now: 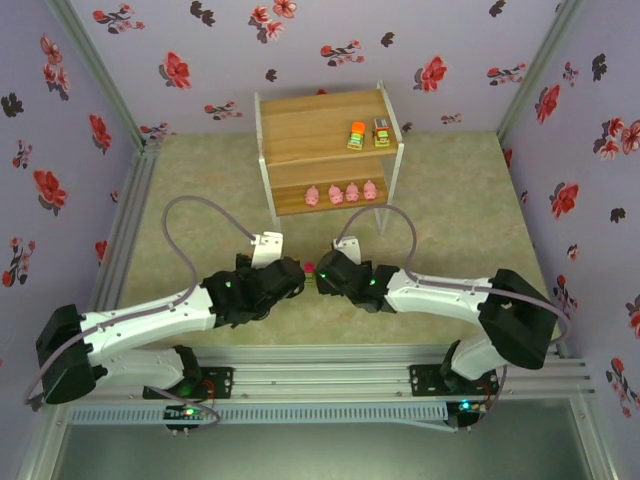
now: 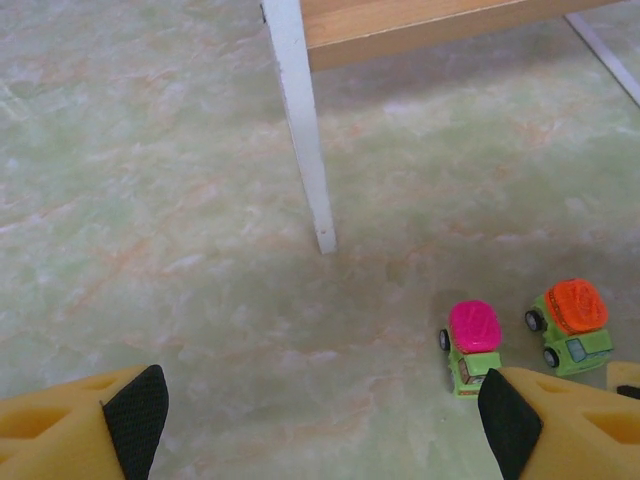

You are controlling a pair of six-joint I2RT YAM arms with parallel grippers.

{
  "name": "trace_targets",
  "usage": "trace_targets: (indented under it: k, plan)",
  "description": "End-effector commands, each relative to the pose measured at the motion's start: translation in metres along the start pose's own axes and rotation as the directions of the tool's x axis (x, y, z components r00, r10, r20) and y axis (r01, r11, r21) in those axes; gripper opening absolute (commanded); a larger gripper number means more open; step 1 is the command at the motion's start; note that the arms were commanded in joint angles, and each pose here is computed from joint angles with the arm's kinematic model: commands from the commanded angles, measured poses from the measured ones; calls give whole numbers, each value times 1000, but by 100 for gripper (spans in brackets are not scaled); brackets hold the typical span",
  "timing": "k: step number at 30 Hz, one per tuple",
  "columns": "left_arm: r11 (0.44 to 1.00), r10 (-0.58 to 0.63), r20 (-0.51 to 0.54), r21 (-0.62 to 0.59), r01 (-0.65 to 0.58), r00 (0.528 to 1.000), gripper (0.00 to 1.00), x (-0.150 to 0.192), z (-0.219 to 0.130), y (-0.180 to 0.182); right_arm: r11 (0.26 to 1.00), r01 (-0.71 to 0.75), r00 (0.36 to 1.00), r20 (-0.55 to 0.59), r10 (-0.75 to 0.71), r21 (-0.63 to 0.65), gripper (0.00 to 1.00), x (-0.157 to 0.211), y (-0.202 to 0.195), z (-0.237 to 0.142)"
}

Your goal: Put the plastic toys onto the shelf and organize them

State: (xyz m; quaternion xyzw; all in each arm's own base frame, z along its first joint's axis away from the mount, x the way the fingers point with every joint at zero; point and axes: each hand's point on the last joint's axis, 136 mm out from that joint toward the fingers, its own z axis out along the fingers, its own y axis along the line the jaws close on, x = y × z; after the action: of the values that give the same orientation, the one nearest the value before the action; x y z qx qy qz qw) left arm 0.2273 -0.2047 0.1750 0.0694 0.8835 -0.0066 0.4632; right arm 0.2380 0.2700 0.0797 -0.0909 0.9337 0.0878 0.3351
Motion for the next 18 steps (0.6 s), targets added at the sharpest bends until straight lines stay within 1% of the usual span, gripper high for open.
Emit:
trace_targets:
  k: [1,6,10,14,18]
  plan:
    - [998,-36,17,-42,37,999,85,-1,-1,13,999,-25,1000,15,25,32,82,-6,2,1]
    - [997,-49,4,-56,49,999,85,5,2,16,998,-31,1000,0,31,53,77,-3,4,10]
    - [997,-51,-3,-64,50,999,85,8,4,18,998,-34,999,-10,35,46,72,-2,10,17]
    - [996,-53,-8,-69,52,999,85,10,5,20,997,-31,999,-14,32,66,66,-2,11,22]
    - [996,-58,-10,-73,57,998,85,12,6,22,997,-21,1000,-21,23,76,65,0,11,27]
